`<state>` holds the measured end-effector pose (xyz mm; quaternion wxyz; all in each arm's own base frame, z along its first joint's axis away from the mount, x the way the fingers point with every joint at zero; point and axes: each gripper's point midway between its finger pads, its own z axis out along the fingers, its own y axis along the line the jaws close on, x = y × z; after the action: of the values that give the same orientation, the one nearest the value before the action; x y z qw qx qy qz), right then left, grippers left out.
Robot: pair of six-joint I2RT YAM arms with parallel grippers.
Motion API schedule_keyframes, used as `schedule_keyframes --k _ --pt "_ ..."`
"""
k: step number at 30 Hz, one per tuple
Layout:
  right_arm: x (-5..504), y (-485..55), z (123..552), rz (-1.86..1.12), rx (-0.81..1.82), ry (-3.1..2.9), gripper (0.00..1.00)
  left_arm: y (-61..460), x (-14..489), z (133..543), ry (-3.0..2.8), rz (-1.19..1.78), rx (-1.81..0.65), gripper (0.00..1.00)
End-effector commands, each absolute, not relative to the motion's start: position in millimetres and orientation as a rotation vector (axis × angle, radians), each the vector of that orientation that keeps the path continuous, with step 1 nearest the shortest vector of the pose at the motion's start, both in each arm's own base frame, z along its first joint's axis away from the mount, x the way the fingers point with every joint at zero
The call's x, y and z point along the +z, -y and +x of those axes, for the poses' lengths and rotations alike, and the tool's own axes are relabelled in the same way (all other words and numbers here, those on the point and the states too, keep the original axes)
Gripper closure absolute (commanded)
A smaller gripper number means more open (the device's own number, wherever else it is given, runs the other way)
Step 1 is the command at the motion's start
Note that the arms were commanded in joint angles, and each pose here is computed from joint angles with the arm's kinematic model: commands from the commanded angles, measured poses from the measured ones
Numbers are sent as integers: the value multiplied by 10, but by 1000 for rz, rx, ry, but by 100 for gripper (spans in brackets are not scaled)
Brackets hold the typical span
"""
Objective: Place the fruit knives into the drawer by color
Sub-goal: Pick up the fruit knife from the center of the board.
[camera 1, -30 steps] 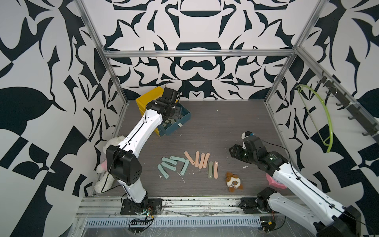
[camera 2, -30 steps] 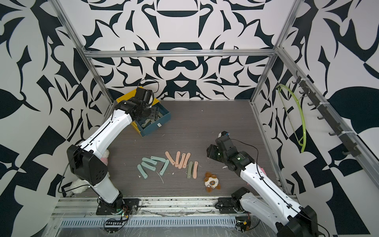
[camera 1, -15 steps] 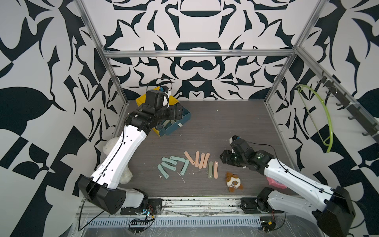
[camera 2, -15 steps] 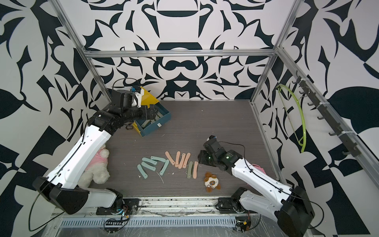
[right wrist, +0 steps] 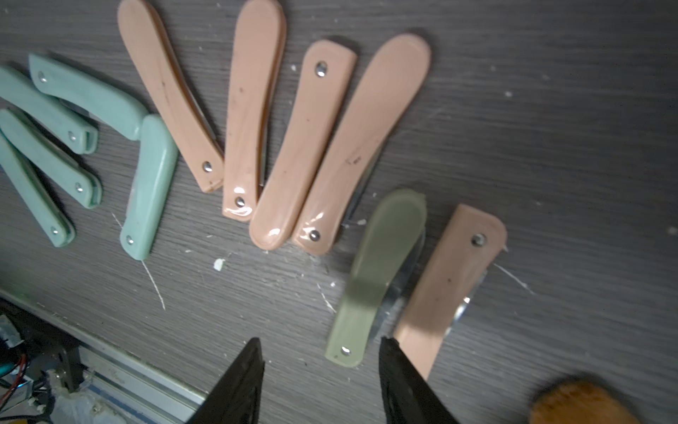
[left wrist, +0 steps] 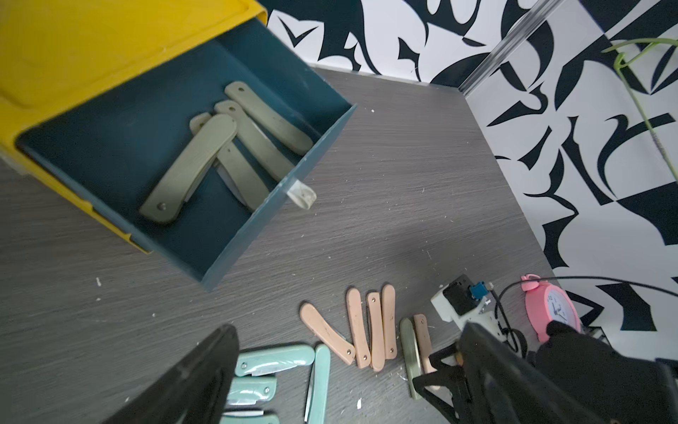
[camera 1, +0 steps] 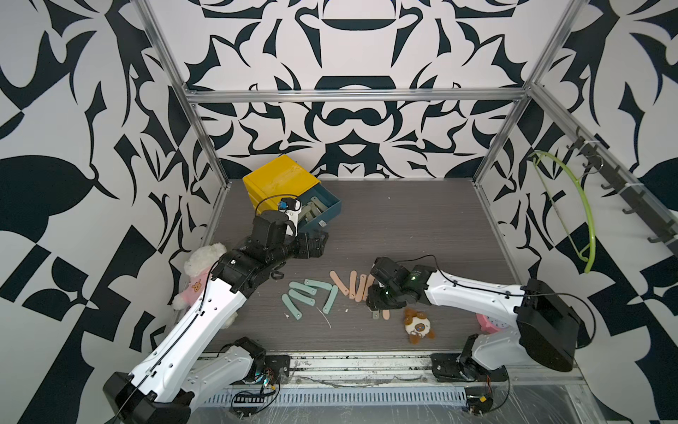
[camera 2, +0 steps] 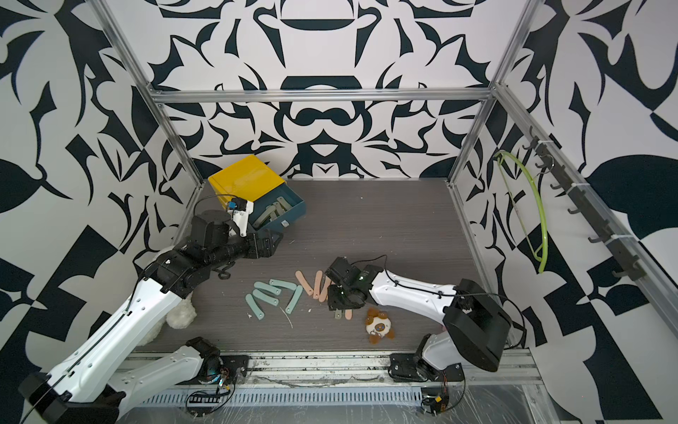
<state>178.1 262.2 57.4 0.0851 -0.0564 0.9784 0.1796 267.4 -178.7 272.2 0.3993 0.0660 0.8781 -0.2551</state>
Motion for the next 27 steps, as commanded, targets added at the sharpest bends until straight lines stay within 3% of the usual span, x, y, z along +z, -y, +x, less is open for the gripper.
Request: schedule_keyframes --k 1,18,27 --pt "614 -2732 1792 -210 552 -2932 47 1769 2700 2651 -2208 141 -664 1" --pt "176 -2382 1818 -248 84 -3042 47 1751 2485 2612 -2244 145 -651 1" --pt "-4 -2294 1871 -318 -84 -3030 63 1757 2457 2612 -2252 145 -652 1"
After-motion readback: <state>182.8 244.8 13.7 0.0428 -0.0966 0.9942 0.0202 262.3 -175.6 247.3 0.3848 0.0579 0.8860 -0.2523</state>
